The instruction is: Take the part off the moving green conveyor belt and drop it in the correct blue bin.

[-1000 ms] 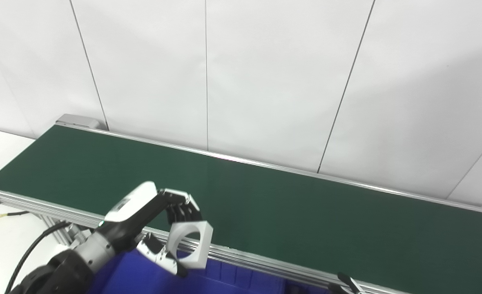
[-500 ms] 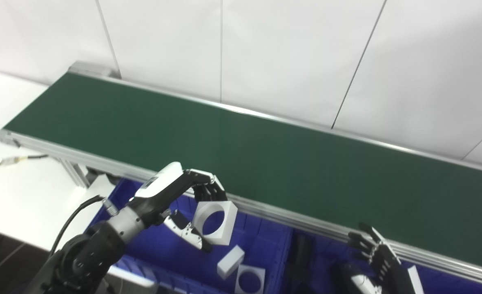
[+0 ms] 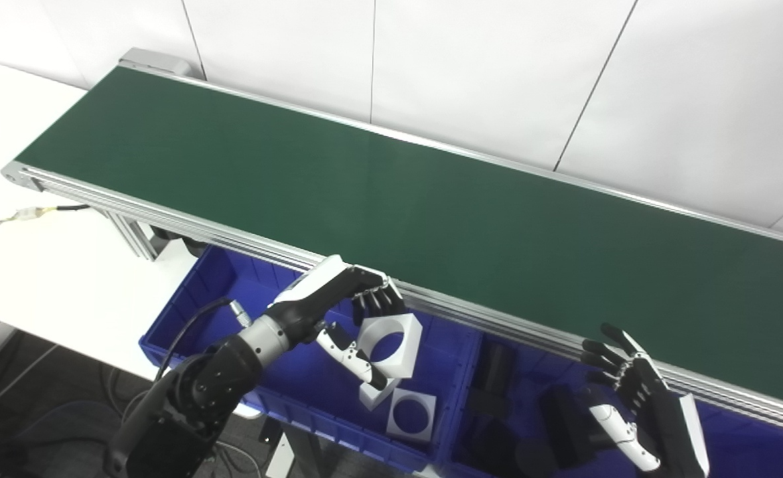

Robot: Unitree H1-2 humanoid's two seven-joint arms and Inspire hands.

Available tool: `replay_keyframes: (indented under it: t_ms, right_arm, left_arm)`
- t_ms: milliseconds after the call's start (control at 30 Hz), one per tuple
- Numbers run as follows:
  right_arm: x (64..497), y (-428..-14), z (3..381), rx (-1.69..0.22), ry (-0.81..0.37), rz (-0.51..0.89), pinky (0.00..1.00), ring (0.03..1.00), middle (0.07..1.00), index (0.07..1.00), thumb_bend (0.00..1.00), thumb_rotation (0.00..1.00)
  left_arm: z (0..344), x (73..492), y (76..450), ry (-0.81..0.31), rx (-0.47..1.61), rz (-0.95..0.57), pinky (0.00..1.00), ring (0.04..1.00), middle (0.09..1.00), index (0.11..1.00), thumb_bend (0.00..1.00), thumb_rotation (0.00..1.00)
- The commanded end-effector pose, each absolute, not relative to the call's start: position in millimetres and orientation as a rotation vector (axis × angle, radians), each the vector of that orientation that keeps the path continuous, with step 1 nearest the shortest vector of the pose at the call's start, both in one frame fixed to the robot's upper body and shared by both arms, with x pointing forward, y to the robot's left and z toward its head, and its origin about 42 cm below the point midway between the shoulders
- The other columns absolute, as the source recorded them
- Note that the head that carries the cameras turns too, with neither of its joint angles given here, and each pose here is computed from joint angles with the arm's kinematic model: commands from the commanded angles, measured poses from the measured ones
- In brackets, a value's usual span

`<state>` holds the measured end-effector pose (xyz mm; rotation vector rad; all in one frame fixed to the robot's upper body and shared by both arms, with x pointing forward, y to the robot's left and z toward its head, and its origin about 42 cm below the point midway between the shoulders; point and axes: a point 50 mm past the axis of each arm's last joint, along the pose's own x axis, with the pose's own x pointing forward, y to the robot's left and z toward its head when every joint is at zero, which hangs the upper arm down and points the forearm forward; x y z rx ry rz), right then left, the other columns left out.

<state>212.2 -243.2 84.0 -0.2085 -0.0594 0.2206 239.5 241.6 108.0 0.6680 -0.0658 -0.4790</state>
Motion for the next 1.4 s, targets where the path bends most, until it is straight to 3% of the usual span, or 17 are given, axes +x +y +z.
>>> replay_keyframes:
  t_ms: [0,333,767,1367]
  right_arm:
    - [216,-244,97,-0.204,-0.105,0.219,0.66,0.736,0.76,0.856,0.69,0.56]
    - [214,-243,99,-0.212,-0.104,0.219,0.67,0.732,0.765,0.86,0.69,0.57]
    - [213,-240,99,-0.211,-0.11,0.222,0.66,0.734,0.766,0.861,0.66,0.56]
    - [213,-238,98,-0.203,-0.109,0.229,0.68,0.741,0.77,0.866,0.67,0.55]
  left_arm:
    - [113,248,239,-0.111,0.688,-0.467,0.34,0.402,0.474,0.518,0.5,0.0]
    - [97,261,233,-0.074,0.736,-0.534,0.31,0.378,0.462,0.524,0.5,0.0]
    - [101,260,235,-0.109,0.771,-0.527,0.28,0.366,0.454,0.528,0.5,0.0]
    - [91,266,228,-0.152,0.821,-0.541,0.38,0.391,0.45,0.527,0.5,0.0]
